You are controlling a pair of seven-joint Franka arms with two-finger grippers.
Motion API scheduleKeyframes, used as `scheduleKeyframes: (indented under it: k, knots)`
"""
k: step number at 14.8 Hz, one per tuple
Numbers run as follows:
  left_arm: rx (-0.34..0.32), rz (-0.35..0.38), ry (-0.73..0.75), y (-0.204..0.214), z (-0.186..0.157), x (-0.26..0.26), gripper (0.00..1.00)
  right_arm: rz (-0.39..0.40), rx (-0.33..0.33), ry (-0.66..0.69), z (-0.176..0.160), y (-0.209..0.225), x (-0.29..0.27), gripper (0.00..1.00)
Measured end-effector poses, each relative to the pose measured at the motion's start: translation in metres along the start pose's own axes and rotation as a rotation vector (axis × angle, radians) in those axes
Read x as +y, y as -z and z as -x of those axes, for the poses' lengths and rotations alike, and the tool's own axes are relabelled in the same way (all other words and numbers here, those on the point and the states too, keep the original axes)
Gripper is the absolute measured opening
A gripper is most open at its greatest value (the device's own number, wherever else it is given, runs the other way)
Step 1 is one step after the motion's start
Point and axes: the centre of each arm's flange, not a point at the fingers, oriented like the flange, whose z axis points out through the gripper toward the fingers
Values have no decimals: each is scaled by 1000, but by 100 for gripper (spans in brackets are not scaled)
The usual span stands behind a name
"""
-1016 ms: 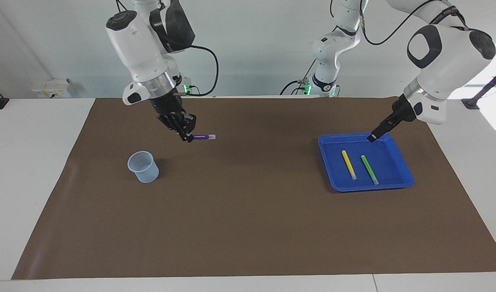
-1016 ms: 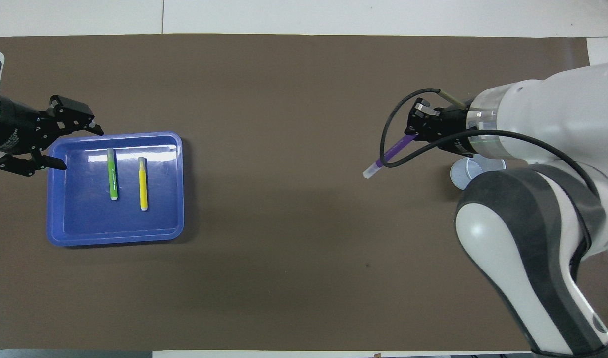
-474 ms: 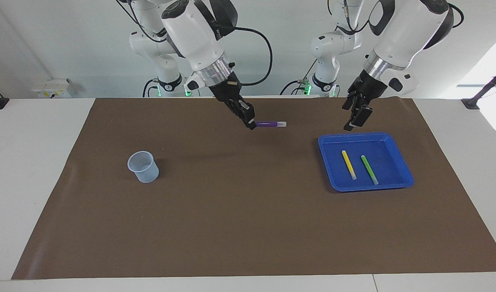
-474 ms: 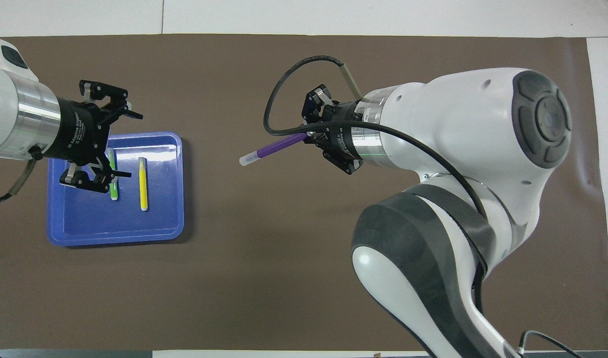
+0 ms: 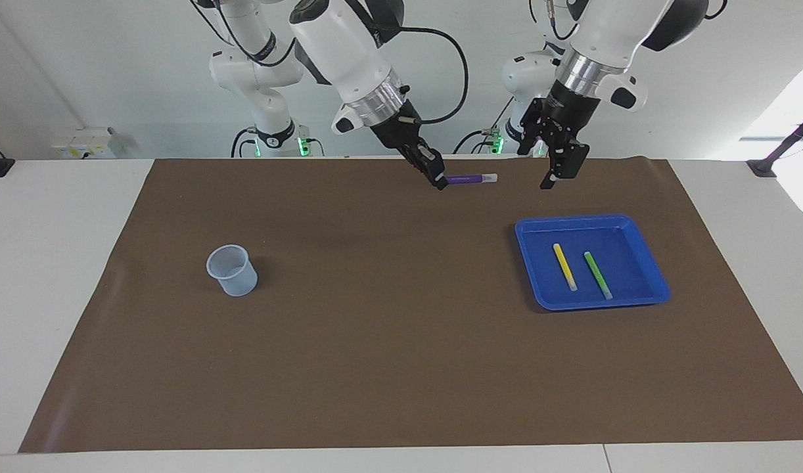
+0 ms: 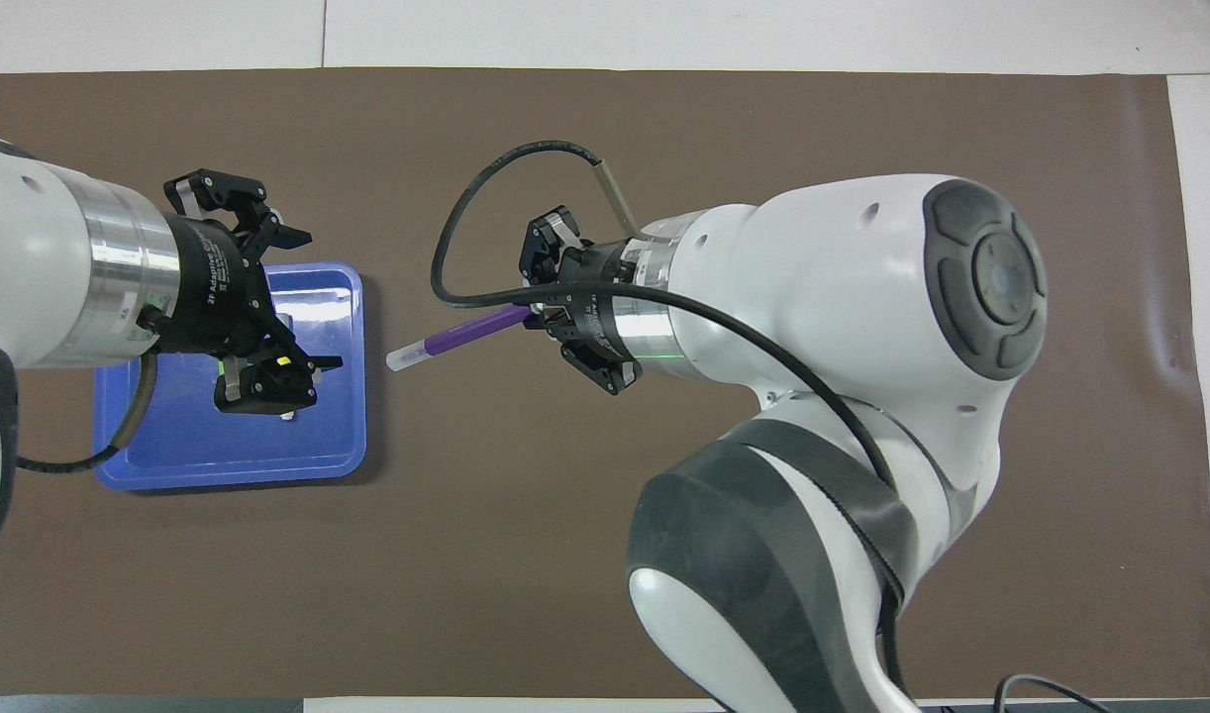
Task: Right arm passes pens to left for tray arrangement
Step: 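Carry the purple pen with the right gripper toward the left gripper, then grasp the purple pen with the left gripper and open the right gripper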
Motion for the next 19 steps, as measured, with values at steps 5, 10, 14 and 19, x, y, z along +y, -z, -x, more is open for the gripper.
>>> scheduleKeyframes:
  k: [5,10,14,19]
  knots:
    - [0,10,97,7,34,-40,100,-24,-14,-39,6,-9,-3,18]
    - [26,3,122,-22,33,-52,100,-32,-19,-47,1,-16,-5,18]
    - [16,12,117,-46,42,-63,100,-42,-19,-47,1,-16,-6,18]
    - [4,29,124,-51,41,-59,100,-42,-19,-47,1,-16,-6,18]
